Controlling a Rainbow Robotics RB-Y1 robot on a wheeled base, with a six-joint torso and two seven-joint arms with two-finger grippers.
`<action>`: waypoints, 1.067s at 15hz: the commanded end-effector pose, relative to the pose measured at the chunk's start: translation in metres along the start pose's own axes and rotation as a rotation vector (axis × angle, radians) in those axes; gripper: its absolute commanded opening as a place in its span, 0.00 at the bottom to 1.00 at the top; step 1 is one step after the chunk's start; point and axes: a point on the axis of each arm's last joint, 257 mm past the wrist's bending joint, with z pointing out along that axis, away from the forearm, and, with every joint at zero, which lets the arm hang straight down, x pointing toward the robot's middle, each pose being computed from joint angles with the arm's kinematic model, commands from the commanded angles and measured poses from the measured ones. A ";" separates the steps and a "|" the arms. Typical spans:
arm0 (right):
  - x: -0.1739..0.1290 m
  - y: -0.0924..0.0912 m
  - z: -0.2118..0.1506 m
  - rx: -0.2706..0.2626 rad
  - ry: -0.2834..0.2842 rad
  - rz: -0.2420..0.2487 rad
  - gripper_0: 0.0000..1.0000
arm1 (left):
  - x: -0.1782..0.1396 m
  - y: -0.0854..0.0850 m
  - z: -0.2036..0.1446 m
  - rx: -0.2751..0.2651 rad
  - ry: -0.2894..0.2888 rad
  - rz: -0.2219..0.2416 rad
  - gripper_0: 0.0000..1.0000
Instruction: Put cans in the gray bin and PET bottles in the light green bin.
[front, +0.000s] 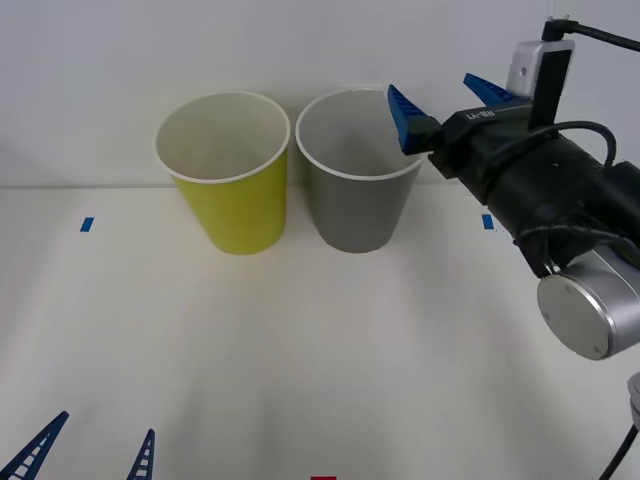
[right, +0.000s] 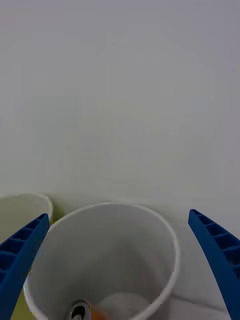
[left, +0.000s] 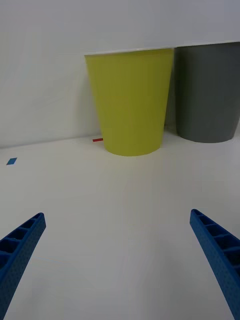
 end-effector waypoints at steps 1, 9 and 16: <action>0.006 -0.021 -0.039 0.053 -0.007 0.004 0.95 | 0.000 0.000 0.000 0.000 0.000 0.000 1.00; 0.085 -0.065 -0.089 0.246 0.092 -0.003 0.95 | 0.000 0.000 0.000 0.000 0.000 0.000 1.00; 0.145 -0.070 -0.080 0.246 -0.087 0.053 0.95 | 0.000 0.000 0.000 0.000 0.000 0.000 1.00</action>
